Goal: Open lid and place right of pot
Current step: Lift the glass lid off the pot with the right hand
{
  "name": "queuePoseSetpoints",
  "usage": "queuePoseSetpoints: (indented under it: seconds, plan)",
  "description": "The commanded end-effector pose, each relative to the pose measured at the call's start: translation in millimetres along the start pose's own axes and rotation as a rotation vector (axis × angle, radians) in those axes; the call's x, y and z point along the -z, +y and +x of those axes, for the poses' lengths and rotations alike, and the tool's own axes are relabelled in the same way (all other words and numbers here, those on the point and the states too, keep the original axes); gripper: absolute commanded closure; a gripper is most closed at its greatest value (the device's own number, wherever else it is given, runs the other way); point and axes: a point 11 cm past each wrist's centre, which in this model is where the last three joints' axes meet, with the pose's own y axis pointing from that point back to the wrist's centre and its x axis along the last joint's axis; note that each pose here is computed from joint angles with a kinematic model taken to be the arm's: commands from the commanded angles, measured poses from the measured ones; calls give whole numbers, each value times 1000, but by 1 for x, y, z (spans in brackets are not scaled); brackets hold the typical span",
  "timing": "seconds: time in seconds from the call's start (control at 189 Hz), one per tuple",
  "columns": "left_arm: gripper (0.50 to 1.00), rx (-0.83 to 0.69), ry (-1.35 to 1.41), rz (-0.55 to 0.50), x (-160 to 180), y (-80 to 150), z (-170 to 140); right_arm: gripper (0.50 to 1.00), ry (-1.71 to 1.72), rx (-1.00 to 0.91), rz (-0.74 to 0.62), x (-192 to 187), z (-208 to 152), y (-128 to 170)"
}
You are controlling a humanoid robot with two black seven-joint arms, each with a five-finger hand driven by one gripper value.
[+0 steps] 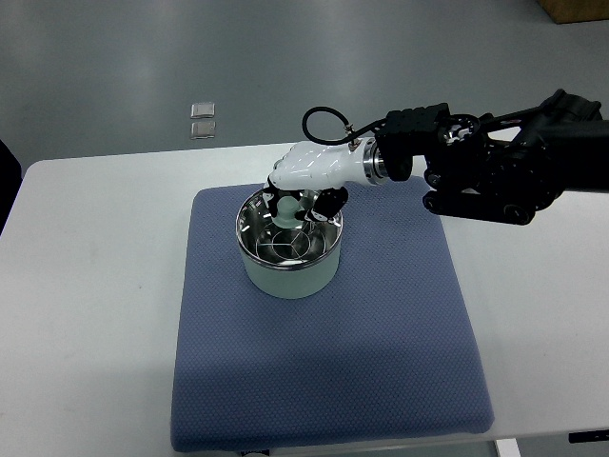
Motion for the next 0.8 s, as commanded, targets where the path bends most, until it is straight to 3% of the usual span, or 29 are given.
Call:
queuePoseSetpoints:
  seconds: [0.0, 0.413, 0.662, 0.795]
  plan:
    - [500, 0, 0, 0, 0, 0, 0, 1000, 2, -7, 7, 1, 2, 1]
    - [500, 0, 0, 0, 0, 0, 0, 1000, 31, -37, 7, -1, 23, 11]
    - [500, 0, 0, 0, 0, 0, 0, 1000, 30, -61, -25, -14, 35, 35]
    - [500, 0, 0, 0, 0, 0, 0, 1000, 7, -72, -77, -35, 33, 63]
